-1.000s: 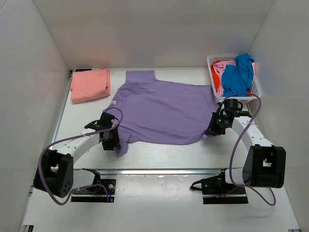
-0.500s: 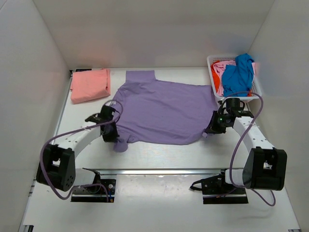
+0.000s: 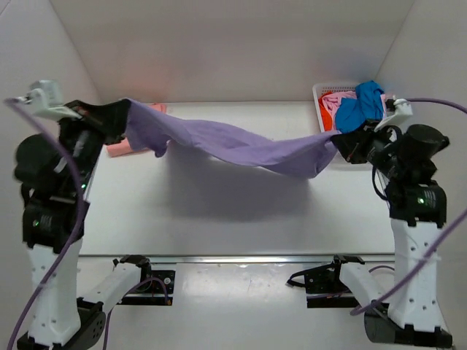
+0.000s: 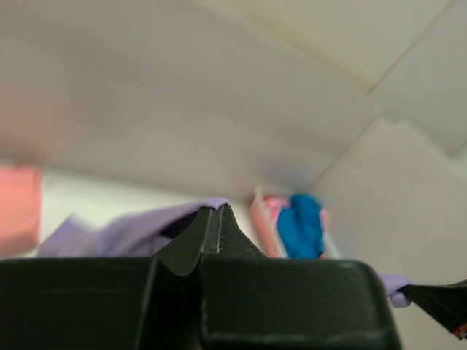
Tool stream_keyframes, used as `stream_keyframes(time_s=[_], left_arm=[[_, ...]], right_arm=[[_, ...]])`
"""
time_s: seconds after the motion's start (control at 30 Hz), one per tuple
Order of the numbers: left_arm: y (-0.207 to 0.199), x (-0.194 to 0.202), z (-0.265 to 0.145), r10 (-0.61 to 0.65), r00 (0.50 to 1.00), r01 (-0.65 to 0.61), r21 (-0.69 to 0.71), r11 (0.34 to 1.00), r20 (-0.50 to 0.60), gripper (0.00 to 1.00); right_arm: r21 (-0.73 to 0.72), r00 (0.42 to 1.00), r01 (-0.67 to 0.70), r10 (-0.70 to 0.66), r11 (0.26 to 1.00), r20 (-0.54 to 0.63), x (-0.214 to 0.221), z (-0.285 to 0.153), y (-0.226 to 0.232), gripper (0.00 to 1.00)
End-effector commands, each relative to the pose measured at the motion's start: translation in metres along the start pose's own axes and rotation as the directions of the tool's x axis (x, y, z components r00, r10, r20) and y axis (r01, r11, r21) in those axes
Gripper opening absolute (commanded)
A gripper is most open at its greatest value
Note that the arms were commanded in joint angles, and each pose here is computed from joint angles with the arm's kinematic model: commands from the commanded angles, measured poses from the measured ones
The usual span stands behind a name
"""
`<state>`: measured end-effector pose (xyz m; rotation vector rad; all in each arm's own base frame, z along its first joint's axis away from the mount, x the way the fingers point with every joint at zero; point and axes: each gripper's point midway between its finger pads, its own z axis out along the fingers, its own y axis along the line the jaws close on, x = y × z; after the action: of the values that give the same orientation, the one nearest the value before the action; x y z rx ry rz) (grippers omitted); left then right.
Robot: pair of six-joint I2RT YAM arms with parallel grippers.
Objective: Fold and stack the t-shirts
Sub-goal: Flatten out the tshirt
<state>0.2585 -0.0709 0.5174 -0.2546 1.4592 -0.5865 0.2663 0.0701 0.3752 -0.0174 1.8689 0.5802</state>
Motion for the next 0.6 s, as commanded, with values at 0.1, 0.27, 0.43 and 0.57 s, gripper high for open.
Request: stream_keyframes(time_s=[0.1,0.27,0.43,0.57], left_arm=[[-0.038,-0.037,-0.016,-0.01,0.999,0.004,0.112,0.994,0.048,0.0],[-0.016,0.017,0.031,0.017,0.993,-0.005,0.097,0.995,-0.12,0.0],[0.059,0.115,0.098,0.009,0.929,-0.029,-0.048,0.998,-0.37,0.0],[0.097,0.134,0.146,0.001,0.905,-0.051,-0.106,0.993,-0.426,0.0]], right_arm=[[-0.082,0.994,0.043,-0.034,0.996,0.101,-0.04,-0.029,0.044,0.0],[-0.08,0.996,-0.054,0.048,0.995,-0.081,-0.008,0.025,0.015,0.0],[0.009,0.955,-0.107,0.105,0.994,-0.278,0.037,0.091,-0.03,0.0],[0.062,0.929,-0.1,0.115,0.993,-0.35,0.049,0.147,-0.065,0.0]])
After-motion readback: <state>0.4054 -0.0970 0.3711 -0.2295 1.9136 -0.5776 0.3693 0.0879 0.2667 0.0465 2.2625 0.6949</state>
